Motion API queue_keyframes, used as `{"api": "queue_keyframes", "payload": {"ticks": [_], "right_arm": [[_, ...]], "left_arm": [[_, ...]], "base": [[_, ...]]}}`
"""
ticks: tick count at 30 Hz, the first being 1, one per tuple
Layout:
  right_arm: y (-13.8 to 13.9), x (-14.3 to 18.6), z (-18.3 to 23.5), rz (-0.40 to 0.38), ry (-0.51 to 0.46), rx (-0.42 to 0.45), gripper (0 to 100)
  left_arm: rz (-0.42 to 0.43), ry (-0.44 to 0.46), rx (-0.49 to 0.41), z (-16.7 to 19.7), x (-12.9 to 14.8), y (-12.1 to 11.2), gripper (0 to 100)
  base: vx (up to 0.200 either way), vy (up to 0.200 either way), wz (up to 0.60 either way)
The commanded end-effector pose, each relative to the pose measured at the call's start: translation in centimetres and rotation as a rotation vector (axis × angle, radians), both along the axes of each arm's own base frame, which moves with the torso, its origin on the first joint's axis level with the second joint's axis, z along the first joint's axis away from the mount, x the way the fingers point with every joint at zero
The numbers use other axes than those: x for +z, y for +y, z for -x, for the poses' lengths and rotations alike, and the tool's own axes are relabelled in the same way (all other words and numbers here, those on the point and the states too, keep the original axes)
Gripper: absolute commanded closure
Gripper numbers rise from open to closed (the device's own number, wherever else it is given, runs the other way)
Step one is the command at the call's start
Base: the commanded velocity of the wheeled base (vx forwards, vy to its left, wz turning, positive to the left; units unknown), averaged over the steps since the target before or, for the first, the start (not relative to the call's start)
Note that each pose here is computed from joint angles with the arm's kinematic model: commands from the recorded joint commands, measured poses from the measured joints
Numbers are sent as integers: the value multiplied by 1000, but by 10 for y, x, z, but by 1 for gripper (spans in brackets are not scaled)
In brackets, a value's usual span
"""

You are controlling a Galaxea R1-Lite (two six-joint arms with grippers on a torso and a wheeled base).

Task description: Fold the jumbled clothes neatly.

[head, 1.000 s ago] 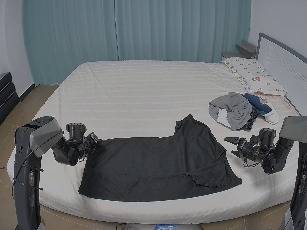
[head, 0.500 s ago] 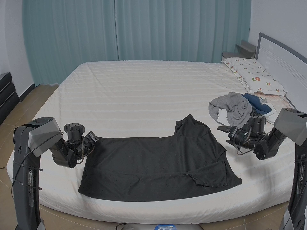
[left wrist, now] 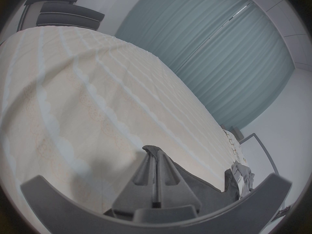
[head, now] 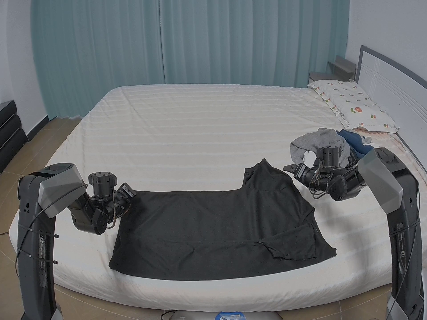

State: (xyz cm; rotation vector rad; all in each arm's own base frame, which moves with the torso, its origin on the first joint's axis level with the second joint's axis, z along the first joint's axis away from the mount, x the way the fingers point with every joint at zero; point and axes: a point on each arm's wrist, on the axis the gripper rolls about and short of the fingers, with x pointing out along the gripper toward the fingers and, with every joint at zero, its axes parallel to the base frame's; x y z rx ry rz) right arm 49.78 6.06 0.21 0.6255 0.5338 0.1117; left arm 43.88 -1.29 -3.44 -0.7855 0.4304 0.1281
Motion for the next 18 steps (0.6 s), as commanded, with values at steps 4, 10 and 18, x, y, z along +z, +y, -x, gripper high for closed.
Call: {"api": "queue_keyframes", "payload": {"ticks": [4, 10, 18], "right_arm": [[22, -32, -33, 50, 37, -8, 0], [32, -40, -38, 49, 42, 5, 0], [29, -39, -42, 57, 18, -32, 100]], "left_arm": [[4, 3, 7, 2, 0, 2, 100], [4, 3, 7, 2, 0, 2, 100], [3, 3, 6, 1, 0, 2, 100]], "base": [[0, 0, 0], [0, 0, 0], [0, 0, 0]]}}
